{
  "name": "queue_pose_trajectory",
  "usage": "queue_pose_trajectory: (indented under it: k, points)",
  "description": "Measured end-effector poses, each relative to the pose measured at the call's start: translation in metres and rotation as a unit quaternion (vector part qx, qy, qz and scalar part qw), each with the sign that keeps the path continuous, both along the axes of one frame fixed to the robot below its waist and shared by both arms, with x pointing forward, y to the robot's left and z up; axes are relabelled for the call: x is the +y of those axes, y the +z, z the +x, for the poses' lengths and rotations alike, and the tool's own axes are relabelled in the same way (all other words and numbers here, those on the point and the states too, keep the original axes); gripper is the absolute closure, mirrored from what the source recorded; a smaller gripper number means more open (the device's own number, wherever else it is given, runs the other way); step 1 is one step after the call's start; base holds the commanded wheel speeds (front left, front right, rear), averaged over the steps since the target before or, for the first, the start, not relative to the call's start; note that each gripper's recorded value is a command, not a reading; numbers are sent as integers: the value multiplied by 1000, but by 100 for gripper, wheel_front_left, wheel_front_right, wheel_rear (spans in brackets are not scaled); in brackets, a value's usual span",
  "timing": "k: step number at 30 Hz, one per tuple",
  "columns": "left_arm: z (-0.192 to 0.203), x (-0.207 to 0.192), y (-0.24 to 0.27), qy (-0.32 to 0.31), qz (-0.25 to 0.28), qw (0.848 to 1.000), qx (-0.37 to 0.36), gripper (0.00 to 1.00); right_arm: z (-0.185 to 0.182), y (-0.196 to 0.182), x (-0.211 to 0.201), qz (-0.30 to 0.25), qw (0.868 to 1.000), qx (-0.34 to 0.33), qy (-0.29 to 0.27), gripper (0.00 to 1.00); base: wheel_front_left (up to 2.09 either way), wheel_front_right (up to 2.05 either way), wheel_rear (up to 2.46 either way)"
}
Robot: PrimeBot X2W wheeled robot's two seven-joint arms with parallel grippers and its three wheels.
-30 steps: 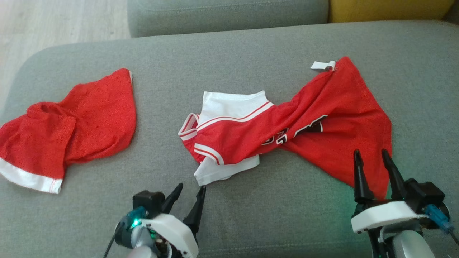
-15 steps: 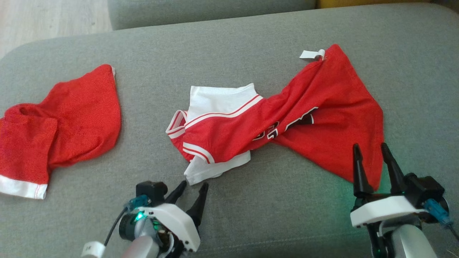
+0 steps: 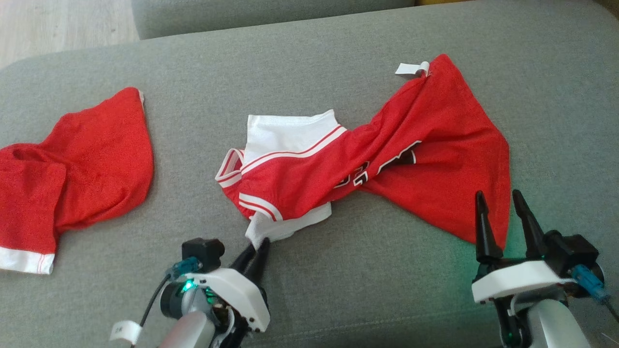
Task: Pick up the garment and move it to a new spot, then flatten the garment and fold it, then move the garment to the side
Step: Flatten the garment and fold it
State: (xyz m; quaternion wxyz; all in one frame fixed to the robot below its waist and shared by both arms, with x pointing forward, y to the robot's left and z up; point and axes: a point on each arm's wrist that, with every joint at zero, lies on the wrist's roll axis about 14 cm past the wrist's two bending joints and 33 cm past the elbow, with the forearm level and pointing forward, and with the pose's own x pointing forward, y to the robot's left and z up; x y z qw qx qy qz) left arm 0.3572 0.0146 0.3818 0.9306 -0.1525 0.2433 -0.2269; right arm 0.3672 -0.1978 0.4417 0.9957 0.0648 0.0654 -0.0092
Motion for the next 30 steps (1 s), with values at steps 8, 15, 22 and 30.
queue_pose_trajectory:
  k: [8, 15, 22, 30]
  points:
    - [1, -2, 8, -3, -3, 1000, -11, 100, -2, 2, -1, 1, 1000, -3, -2, 0, 0, 0, 0]
    - [9, 4, 31, 22, -26, 999, -41, 100, -5, 8, -3, 2, 1000, -12, -5, 0, 0, 0, 0]
    - [14, 18, 53, 61, -46, 995, -71, 100, -9, 11, -9, 2, 1000, -16, -15, 0, 0, 0, 0]
    - [30, 44, 92, 123, -72, 981, -130, 100, -41, -34, -26, 8, 996, 76, -43, 0, 0, 0, 0]
